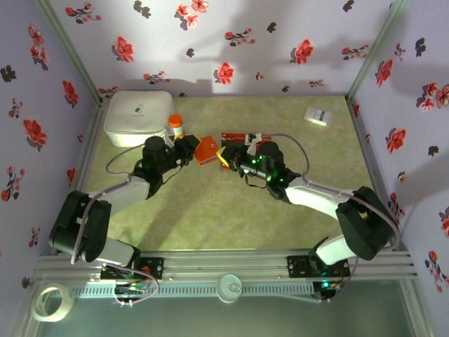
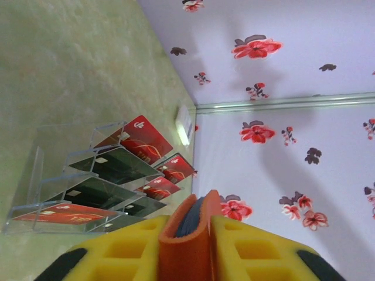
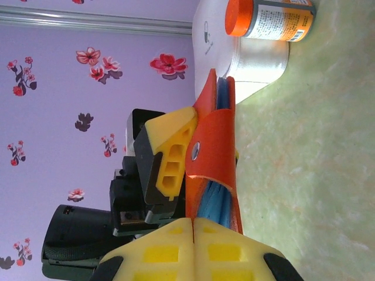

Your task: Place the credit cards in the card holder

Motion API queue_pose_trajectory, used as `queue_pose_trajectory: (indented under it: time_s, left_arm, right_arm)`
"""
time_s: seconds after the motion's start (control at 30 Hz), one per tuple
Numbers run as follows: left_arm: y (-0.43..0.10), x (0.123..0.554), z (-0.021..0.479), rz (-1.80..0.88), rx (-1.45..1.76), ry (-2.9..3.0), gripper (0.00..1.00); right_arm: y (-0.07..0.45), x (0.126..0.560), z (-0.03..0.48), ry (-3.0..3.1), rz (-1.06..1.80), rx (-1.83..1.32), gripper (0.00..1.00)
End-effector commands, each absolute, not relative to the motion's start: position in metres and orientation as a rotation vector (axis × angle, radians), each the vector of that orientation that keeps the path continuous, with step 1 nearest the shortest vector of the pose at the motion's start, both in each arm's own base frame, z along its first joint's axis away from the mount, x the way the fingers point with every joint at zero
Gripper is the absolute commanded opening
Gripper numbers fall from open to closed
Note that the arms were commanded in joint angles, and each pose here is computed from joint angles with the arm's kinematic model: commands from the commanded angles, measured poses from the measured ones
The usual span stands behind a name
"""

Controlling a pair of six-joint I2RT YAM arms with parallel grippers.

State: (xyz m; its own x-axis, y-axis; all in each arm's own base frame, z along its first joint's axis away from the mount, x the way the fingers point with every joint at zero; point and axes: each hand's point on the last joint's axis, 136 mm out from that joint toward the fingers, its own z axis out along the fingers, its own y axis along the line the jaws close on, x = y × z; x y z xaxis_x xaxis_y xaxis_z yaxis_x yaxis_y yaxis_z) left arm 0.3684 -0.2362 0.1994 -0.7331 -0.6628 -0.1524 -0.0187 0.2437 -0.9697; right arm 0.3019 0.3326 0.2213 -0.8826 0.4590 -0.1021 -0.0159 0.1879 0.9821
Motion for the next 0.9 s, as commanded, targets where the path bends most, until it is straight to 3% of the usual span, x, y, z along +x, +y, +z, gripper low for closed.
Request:
queue_pose_trajectory:
  time_s: [0.0,0.07,0.13,0.3,0.4,0.6,0.87]
  left_arm:
    - [-0.240,0.368,0.202,-1.561,-0.585,1.943,0.14]
    - [-0.240,0.367,0.202,-1.561,-0.572,1.943,0.07]
    - [-0.241,0.366,0.200,-1.552,-0.548,1.951,0.01]
    - [-0.243,0.362,0.193,-1.518,-0.477,1.997,0.00]
    - [-0.250,0.359,0.199,-1.544,-0.415,1.992,0.00]
    - [-0.274,0.349,0.208,-1.531,-0.260,2.043,0.00]
    - [-0.297,0.339,0.217,-1.491,-0.140,2.090,0.00]
  right_arm:
    - [0.339,0.301,0.233,2.061,1.788,0.388,0.00]
    - [0.334,0.300,0.225,2.089,1.751,0.387,0.03]
    - [0.323,0.301,0.211,2.135,1.667,0.394,0.15]
    - [0.277,0.297,0.183,2.290,1.264,0.322,0.42]
    - [0.254,0.294,0.182,2.352,0.995,0.185,0.52]
    - [0.247,0.297,0.200,2.361,0.809,0.007,0.60]
    - [0.281,0.301,0.208,2.360,0.793,-0.105,0.62]
